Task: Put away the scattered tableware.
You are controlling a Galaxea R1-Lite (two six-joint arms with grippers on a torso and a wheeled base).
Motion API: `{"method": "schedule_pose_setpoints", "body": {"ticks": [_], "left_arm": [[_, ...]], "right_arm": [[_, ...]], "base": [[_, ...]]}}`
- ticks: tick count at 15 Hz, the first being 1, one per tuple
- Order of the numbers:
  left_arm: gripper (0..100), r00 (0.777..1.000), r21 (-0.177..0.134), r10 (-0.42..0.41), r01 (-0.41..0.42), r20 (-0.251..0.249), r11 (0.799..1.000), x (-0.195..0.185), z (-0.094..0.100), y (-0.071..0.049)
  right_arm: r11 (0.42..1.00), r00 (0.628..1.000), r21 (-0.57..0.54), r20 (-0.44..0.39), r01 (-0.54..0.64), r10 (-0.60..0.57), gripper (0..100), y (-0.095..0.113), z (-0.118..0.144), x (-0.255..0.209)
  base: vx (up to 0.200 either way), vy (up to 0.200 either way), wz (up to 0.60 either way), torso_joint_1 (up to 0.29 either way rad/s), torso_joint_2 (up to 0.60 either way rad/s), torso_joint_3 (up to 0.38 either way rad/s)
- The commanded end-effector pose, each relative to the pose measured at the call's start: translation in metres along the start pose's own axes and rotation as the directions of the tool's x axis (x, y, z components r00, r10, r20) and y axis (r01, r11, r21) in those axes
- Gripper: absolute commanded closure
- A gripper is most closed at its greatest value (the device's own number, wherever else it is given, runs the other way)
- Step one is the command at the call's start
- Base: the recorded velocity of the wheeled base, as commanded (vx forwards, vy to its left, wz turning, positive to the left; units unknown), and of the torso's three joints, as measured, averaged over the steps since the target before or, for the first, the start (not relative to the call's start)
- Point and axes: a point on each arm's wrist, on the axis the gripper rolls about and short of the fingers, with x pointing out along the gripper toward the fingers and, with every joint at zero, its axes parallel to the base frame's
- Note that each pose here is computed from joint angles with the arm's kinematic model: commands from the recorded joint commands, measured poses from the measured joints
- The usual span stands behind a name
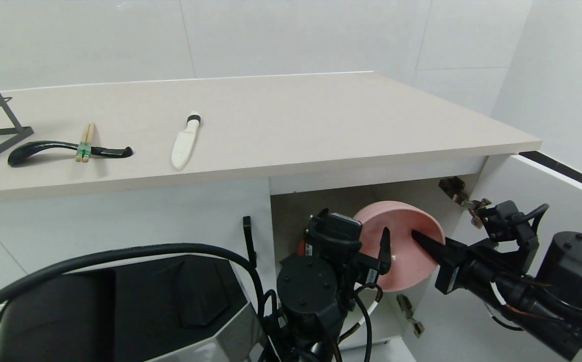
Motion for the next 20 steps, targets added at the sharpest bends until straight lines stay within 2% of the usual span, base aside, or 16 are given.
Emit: {"method": "schedule_pose_setpoints", "body": {"ticks": [1,3,4,6,9,11,13,15,16,17,18,19,20], "left_arm": [[0,1.000,-0.011,-0.023,0.023,0.018,1.000,-0.002,0.008,0.000],[0,0.996,-0.011,-0.079,0.080,0.035,0.997,-0.005,0.016,0.000],[0,0.987,-0.006,-0.156,0.157,0.044,0.988,-0.012,0.022,-0.001],[0,0.956,0.007,-0.288,0.288,0.050,0.958,-0.028,0.034,0.002],[0,0.913,0.021,-0.406,0.406,0.029,0.914,-0.048,0.043,0.019],[0,0.882,0.043,-0.471,0.471,-0.008,0.881,-0.062,0.044,0.039],[0,0.860,0.098,-0.509,0.511,-0.046,0.854,-0.071,0.042,0.063],[0,0.822,0.119,-0.565,0.569,-0.064,0.814,-0.081,0.044,0.082],[0,0.798,0.138,-0.598,0.602,-0.071,0.787,-0.088,0.046,0.093],[0,0.745,0.185,-0.663,0.663,-0.073,0.725,-0.098,0.049,0.112],[0,0.729,0.209,-0.681,0.679,-0.071,0.704,-0.102,0.051,0.121],[0,0.716,0.228,-0.694,0.690,-0.078,0.687,-0.109,0.051,0.130],[0,0.722,0.224,-0.685,0.686,-0.096,0.692,-0.117,0.051,0.136]], "right_arm": [[1.000,0.999,0.004,-0.035,0.019,-0.019,100,-0.004,-0.007,0.004],[0.999,0.998,0.007,-0.055,0.033,-0.033,100,-0.008,-0.012,0.007],[0.999,0.997,0.009,-0.066,0.044,-0.043,100,-0.011,-0.014,0.009],[0.998,0.996,0.011,-0.072,0.058,-0.057,100,-0.014,-0.016,0.010],[0.997,0.995,0.014,-0.071,0.073,-0.072,100,-0.018,-0.016,0.010],[0.996,0.994,0.016,-0.076,0.084,-0.083,100,-0.021,-0.017,0.011],[0.996,0.993,0.017,-0.086,0.088,-0.087,100,-0.022,-0.019,0.012],[0.996,0.991,0.017,-0.101,0.091,-0.089,100,-0.022,-0.022,0.011],[0.996,0.990,0.017,-0.106,0.090,-0.088,100,-0.022,-0.023,0.011],[0.996,0.991,0.017,-0.101,0.090,-0.088,100,-0.022,-0.022,0.011],[0.996,0.991,0.017,-0.101,0.088,-0.086,100,-0.021,-0.022,0.011],[0.996,0.991,0.016,-0.100,0.085,-0.083,100,-0.021,-0.022,0.011],[0.996,0.992,0.016,-0.099,0.082,-0.080,100,-0.020,-0.022,0.011]], "base": [[0.000,0.000,0.00,0.000,0.00,0.000],[0.000,0.000,0.00,0.000,0.00,0.000],[0.000,0.000,0.00,0.000,0.00,0.000],[0.000,0.000,0.00,0.000,0.00,0.000],[0.000,0.000,0.00,0.000,0.00,0.000],[0.000,0.000,0.00,0.000,0.00,0.000],[0.000,0.000,0.00,0.000,0.00,0.000],[0.000,0.000,0.00,0.000,0.00,0.000],[0.000,0.000,0.00,0.000,0.00,0.000],[0.000,0.000,0.00,0.000,0.00,0.000],[0.000,0.000,0.00,0.000,0.00,0.000],[0.000,0.000,0.00,0.000,0.00,0.000],[0.000,0.000,0.00,0.000,0.00,0.000]]}}
